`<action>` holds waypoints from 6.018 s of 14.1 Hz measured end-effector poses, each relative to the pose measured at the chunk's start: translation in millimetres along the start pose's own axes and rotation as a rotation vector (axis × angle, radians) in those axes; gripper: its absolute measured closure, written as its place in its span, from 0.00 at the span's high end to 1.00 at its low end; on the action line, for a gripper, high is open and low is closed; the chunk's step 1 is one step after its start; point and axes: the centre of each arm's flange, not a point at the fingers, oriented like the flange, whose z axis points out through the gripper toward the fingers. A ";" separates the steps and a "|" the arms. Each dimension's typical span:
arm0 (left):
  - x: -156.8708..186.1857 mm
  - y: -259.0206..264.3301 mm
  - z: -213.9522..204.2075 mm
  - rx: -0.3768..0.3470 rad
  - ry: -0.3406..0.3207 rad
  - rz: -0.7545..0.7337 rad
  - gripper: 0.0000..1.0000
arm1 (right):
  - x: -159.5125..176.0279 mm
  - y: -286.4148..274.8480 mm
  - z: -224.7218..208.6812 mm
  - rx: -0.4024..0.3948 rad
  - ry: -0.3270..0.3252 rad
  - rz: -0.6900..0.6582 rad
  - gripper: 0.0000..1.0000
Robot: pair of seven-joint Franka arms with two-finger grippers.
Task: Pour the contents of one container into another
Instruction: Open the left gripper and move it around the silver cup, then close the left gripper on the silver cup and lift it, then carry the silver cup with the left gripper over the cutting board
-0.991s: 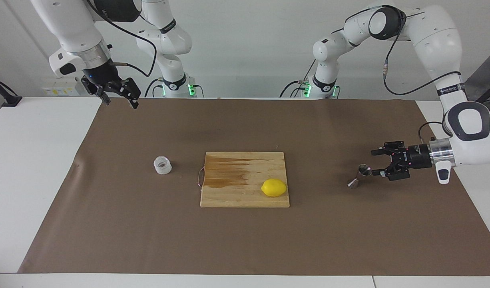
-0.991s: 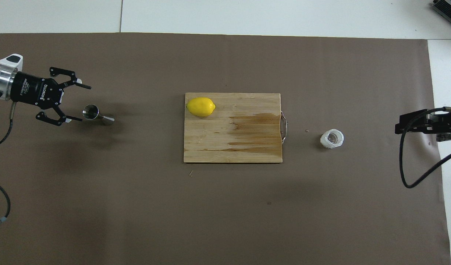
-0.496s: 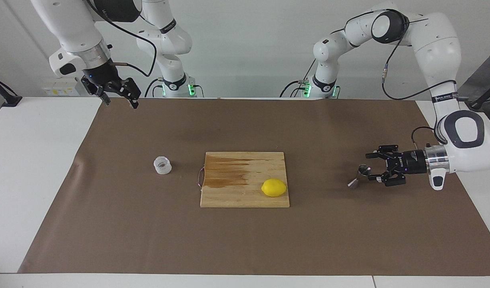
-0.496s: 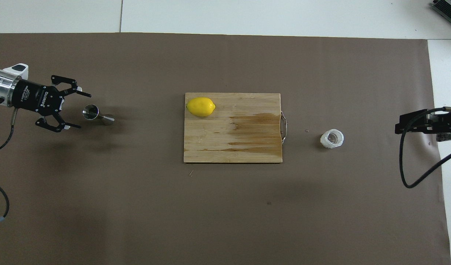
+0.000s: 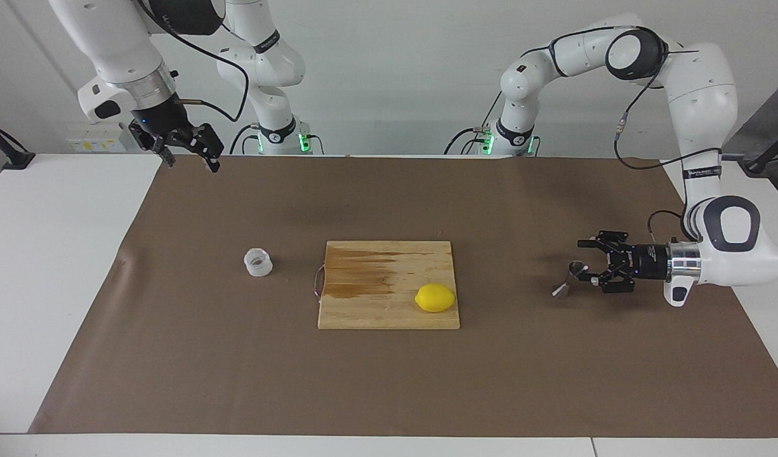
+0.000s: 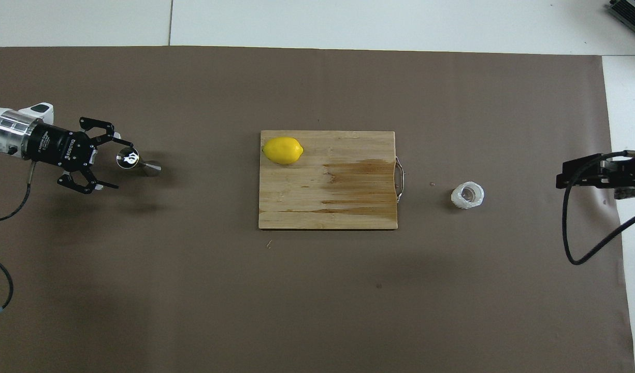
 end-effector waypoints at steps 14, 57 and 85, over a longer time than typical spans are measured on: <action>25.6 -1.7 13.3 0.008 -0.058 -0.042 1.00 | 0.0 0.0 0.0 0.000 0.000 0.000 1.00; -50.0 29.0 55.6 -0.004 -0.226 -0.023 0.49 | 0.0 0.0 0.0 0.000 0.000 0.000 1.00; -160.8 90.6 441.8 -0.343 -0.284 -0.412 0.49 | 0.0 0.0 0.0 0.000 0.000 0.000 1.00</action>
